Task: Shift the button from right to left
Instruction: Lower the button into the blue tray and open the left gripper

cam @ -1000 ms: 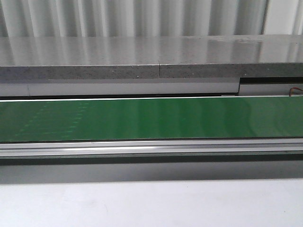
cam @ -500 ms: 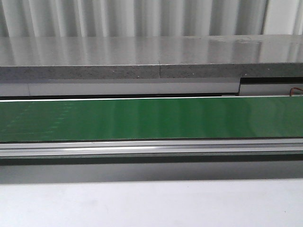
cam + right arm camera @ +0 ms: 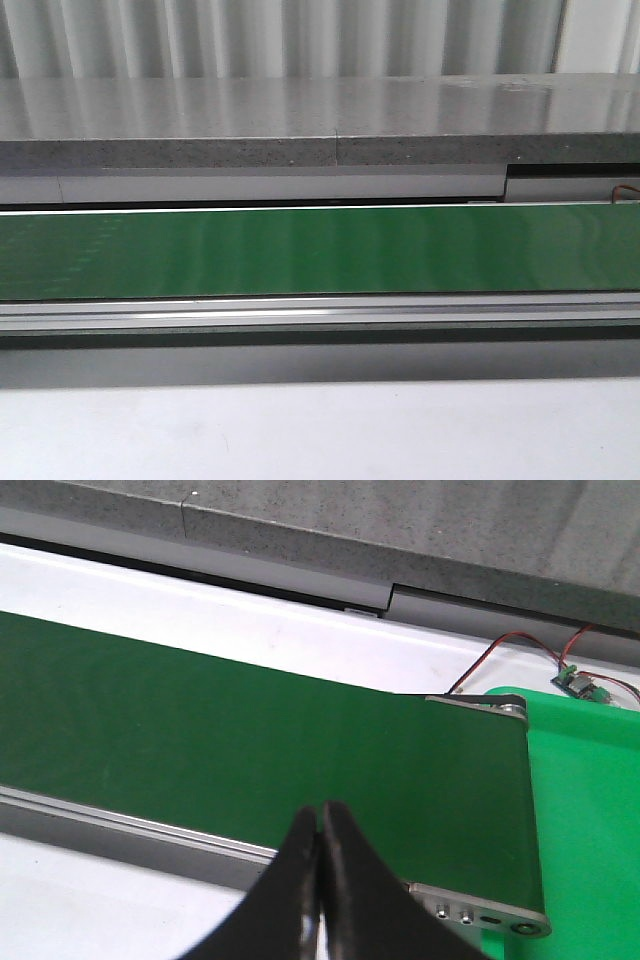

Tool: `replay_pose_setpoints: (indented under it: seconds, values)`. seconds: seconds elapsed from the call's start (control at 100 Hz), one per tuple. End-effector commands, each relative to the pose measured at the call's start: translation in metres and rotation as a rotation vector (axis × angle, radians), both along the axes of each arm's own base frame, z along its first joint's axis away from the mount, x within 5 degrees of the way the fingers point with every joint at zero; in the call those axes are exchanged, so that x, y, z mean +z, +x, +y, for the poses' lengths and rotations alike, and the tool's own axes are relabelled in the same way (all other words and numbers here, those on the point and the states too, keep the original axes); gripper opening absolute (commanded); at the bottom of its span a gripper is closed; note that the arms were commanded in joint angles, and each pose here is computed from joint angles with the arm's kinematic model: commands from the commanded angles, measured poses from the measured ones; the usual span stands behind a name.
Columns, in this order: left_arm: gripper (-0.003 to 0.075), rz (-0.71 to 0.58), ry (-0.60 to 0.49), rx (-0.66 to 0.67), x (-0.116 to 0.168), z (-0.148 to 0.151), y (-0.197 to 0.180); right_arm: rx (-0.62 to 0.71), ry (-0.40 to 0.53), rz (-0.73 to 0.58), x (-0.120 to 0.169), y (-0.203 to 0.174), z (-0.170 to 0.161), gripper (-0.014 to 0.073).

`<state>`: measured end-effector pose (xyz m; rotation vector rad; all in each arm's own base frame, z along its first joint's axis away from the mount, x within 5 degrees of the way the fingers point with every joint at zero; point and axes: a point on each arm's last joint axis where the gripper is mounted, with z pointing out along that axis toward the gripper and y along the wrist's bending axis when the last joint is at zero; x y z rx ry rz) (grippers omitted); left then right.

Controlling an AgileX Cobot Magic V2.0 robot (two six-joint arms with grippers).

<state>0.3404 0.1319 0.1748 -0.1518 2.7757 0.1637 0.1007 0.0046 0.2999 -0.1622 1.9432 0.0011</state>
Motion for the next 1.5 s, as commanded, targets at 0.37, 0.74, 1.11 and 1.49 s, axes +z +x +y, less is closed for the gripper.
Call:
replay_pose_setpoints:
  seconds: [0.37, 0.74, 1.11, 1.49]
  values:
    - [0.0494, -0.348, 0.107, 0.028, 0.096, -0.001, -0.010, -0.024, 0.007, -0.080, 0.013, 0.002, -0.002, -0.0067]
    - [0.0494, -0.665, 0.045, -0.115, 0.185, -0.085, -0.057, -0.024, 0.007, -0.080, 0.013, 0.002, -0.002, -0.0067]
    - [0.0493, -0.898, -0.084, -0.324, 0.208, -0.152, -0.156, -0.024, 0.007, -0.080, 0.013, 0.002, -0.002, -0.0067]
    - [0.0098, -1.014, -0.154, -0.382, 0.176, -0.156, -0.239, -0.024, 0.007, -0.080, 0.013, 0.002, -0.002, -0.0067]
